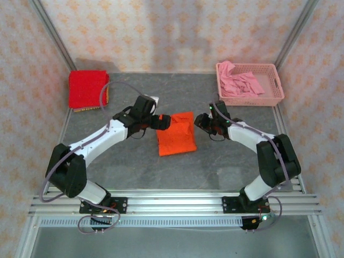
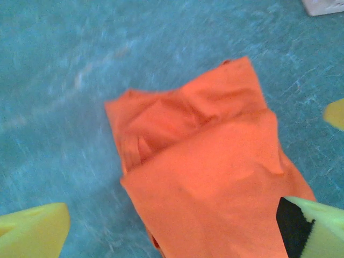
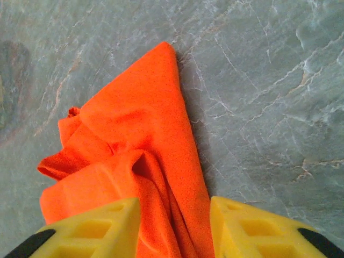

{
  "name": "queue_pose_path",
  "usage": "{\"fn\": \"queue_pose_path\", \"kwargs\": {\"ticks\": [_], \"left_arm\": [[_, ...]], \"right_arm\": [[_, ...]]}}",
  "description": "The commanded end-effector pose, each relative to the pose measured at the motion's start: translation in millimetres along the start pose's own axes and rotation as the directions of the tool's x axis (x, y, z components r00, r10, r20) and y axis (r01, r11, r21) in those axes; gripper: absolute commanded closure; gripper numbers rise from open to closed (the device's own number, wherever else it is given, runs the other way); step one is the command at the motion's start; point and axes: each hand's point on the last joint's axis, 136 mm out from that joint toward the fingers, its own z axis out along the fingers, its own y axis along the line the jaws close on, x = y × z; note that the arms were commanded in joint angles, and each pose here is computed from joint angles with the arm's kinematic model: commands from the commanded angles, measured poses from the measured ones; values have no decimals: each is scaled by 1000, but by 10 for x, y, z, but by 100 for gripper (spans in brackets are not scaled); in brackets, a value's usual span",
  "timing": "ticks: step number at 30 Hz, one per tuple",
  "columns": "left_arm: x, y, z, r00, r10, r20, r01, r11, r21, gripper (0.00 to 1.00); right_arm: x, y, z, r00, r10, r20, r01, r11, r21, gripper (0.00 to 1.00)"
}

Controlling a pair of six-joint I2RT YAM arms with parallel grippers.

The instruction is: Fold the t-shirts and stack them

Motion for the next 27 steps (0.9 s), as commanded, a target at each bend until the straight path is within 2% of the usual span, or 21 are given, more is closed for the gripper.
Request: {"fn": "queue_pose_path", "kwargs": {"ticks": [1, 4, 6, 8, 9, 11, 14, 17, 22, 26, 27], "left_arm": [[-66, 74, 82, 944, 325, -54, -326, 945, -23, 0], [-115, -49, 223, 888, 448, -104, -444, 894, 56, 2], [-44, -144, 307, 830, 534, -162, -514, 845, 151, 3], [78, -260, 383, 754, 629, -187, -575, 771, 276, 0], [113, -292, 423, 725, 664, -184, -597, 738, 314, 4], [184, -327, 496, 667, 721, -190, -629, 681, 375, 19], [288, -318, 688, 612, 752, -245, -622, 648, 439, 23], [376, -335, 849, 576, 756, -311, -576, 645, 502, 23], [464, -397, 1083, 541, 771, -335, -559, 628, 542, 24], [505, -438, 1145, 532, 772, -349, -541, 627, 560, 33], [513, -445, 1159, 530, 773, -349, -542, 626, 561, 37]], "right_arm": [[130, -48, 129, 996, 69, -48, -70, 997, -24, 64], [203, -102, 187, 993, 88, -77, -90, 996, -16, 66], [266, -113, 227, 990, 94, -105, -97, 995, -24, 67], [325, -142, 261, 987, 101, -128, -105, 994, -26, 67], [340, -148, 272, 986, 104, -134, -109, 994, -27, 67], [357, -147, 287, 984, 109, -141, -114, 993, -34, 68], [374, -124, 299, 983, 114, -145, -122, 991, -47, 68], [403, -116, 322, 982, 110, -154, -119, 992, -49, 68], [449, -109, 340, 980, 109, -168, -119, 992, -49, 68], [466, -135, 335, 980, 108, -168, -116, 992, -40, 67], [466, -137, 334, 980, 106, -169, -114, 993, -39, 67]]}}
